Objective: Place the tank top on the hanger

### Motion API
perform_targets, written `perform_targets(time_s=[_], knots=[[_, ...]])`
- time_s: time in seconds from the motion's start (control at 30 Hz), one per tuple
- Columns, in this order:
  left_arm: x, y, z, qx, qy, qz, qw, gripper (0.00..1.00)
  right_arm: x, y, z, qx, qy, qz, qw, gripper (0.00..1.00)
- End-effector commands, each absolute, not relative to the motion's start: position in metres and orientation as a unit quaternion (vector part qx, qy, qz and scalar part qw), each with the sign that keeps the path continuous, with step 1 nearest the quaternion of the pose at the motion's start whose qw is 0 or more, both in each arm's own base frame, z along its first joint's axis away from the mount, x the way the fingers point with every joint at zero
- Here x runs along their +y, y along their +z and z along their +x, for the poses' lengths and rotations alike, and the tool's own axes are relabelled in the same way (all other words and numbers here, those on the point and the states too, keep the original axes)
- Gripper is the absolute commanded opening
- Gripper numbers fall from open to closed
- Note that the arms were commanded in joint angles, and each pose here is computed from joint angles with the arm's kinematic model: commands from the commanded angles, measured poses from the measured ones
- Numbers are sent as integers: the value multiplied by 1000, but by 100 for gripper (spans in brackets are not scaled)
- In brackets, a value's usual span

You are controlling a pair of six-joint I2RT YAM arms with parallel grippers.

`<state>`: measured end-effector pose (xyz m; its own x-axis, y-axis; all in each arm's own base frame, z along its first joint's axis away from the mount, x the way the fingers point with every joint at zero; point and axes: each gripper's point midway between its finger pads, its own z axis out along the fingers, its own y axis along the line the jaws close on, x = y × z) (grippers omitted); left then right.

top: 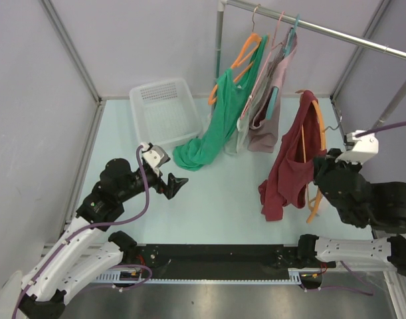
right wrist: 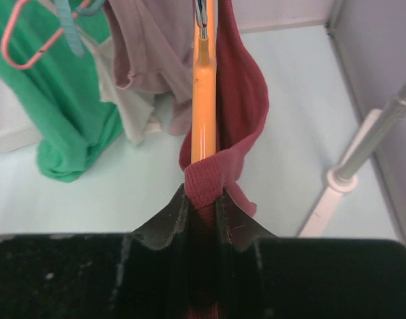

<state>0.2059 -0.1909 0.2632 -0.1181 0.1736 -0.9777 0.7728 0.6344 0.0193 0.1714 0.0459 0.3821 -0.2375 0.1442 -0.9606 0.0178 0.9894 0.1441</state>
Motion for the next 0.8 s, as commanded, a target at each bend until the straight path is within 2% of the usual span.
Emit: perform_targets(time_s=[0.0, 0.1, 0.13, 0.2, 0.23, 0.3, 0.37, 0.6, 0.77], knots=[[-194, 273, 204, 687, -277, 334, 583, 99, 25, 379, 179, 792, -60, 48, 606, 0], [-195, 274, 203, 685, -282, 335, 582, 99, 34, 373, 188, 804, -82, 29, 589, 0], [-195, 274, 202, 685, -283, 336, 582, 100, 36, 379, 196, 797, -67, 57, 598, 0], [-195, 276, 200, 682, -284, 336, 584, 99, 42, 373, 200, 804, -45, 24, 593, 0], [-194, 276, 200, 681, -283, 335, 587, 99, 31, 379, 210, 795, -48, 60, 601, 0], [-194, 277, 199, 679, -285, 336, 588, 99, 37, 363, 223, 817, -42, 35, 574, 0], [-193, 277, 199, 679, -284, 335, 589, 99, 25, 355, 239, 826, -31, 62, 560, 0], [-192, 276, 201, 682, -278, 333, 589, 100, -18, 355, 253, 812, -44, 110, 571, 0], [-193, 273, 202, 685, -280, 335, 584, 99, -14, 382, 256, 791, -16, 104, 603, 0]])
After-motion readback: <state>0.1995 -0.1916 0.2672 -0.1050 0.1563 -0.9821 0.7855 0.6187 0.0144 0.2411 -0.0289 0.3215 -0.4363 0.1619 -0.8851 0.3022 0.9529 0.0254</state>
